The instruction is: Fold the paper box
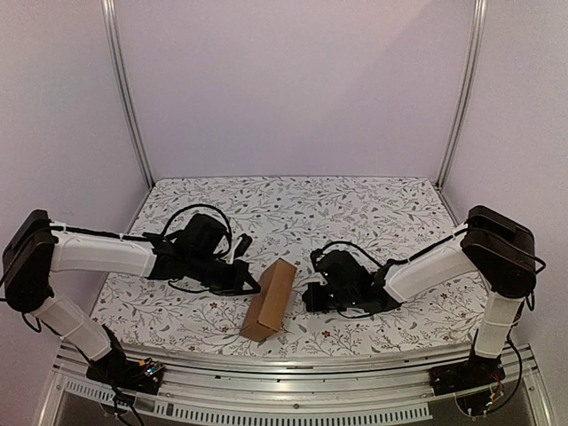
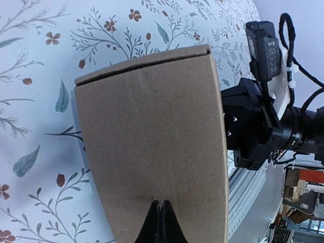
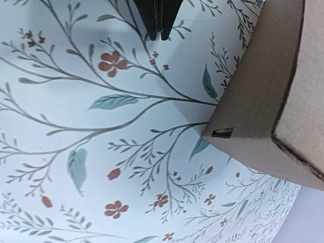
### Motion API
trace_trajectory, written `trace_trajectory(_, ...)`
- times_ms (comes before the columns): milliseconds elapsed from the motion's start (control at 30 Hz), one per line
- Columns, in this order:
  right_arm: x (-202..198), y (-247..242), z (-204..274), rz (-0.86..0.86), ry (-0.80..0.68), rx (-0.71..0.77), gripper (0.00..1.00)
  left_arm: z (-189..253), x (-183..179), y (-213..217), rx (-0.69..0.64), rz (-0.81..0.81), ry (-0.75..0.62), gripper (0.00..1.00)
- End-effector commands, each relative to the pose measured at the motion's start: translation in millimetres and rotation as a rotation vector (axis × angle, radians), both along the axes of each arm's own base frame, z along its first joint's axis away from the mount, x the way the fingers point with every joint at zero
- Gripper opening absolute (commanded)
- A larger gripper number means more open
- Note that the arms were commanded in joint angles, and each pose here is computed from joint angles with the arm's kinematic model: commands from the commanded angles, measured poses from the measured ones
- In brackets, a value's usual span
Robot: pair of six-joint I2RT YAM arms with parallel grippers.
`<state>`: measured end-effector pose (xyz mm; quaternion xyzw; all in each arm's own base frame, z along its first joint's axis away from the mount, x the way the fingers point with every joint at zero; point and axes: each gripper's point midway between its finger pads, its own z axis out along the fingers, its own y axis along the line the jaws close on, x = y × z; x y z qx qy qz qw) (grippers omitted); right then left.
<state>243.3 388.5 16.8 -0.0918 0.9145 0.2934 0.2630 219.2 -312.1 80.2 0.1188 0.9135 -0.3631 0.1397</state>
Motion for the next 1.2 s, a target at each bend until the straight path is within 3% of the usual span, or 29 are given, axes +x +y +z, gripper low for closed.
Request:
trace_trajectory(0, 3.2, -33.5, 8.2, -0.033, -0.072, -0.105, 0.0, 5.6, 3.5, -14.3, -0.023, -0.022, -0.013, 0.0)
trace_trajectory(267, -0.3, -63.3, 34.6, -0.029, -0.14, -0.192, 0.0, 6.6, 10.2, -16.9, 0.001, -0.018, -0.026, 0.0)
trace_trajectory(467, -9.0, -79.9, 57.1, 0.003, -0.166, -0.227, 0.0, 6.7, 18.2, 5.9, 0.139, 0.021, -0.083, 0.0)
trace_trajectory(633, -21.2, -71.3, 61.5, 0.038, -0.139, -0.182, 0.0, -12.8, 13.4, 15.6, 0.207, 0.016, -0.052, 0.0)
trace_trajectory(1167, -15.9, -24.1, 33.6, 0.011, -0.043, -0.093, 0.0, -31.5, 14.7, -28.3, 0.123, -0.066, 0.007, 0.0)
